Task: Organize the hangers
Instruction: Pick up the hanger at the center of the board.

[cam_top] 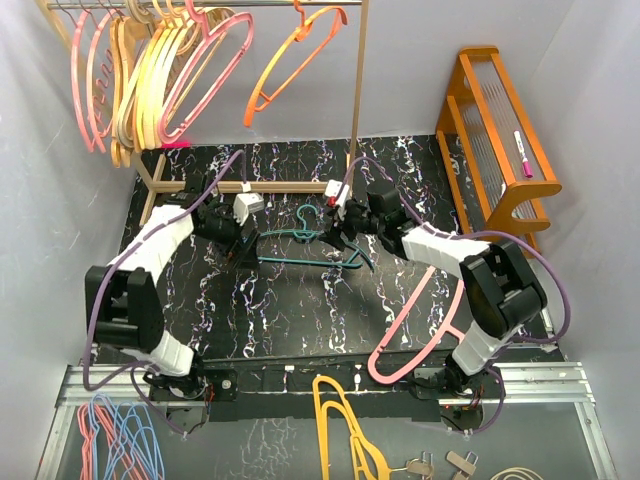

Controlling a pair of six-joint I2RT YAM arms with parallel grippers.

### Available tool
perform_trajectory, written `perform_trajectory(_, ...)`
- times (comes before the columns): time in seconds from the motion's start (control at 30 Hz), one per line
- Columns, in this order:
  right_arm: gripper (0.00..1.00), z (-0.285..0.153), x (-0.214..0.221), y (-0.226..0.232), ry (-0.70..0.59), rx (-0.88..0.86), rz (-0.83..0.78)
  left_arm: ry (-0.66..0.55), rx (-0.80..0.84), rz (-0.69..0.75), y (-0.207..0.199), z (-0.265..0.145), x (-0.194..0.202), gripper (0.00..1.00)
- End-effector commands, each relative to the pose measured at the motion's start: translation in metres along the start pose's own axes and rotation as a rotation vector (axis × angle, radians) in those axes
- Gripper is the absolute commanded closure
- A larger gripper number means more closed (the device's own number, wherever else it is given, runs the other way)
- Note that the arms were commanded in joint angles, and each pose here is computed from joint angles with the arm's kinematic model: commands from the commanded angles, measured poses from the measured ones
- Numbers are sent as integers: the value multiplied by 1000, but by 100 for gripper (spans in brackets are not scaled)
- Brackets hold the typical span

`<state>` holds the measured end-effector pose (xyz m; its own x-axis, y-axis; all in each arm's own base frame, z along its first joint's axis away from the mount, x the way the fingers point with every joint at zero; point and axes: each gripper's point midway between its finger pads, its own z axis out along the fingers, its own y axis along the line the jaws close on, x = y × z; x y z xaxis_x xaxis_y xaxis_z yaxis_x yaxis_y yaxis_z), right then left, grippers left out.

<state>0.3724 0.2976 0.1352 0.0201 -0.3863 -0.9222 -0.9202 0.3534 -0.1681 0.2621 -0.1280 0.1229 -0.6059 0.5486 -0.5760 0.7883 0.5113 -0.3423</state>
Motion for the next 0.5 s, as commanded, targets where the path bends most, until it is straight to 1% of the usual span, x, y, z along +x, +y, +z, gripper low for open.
perform_trajectory(0.0,27,-19,-36,0,-109,50,-73,-104,-30,151,36,12,-39,3)
perform_trajectory(0.1,27,-28,-30,1,-108,96,-58,-111,-98,182,67,27,-45,3)
perform_trajectory(0.17,27,-36,-33,1,-123,129,-52,-117,-158,195,92,37,-49,4)
perform_trajectory(0.27,27,-46,-38,7,-151,142,-37,-99,-206,204,120,50,-52,7)
perform_trajectory(0.37,27,-53,-39,14,-165,134,-31,-76,-218,210,140,62,-51,8)
perform_trajectory(0.47,27,-56,-36,16,-161,143,-34,-48,-177,198,144,75,-43,14)
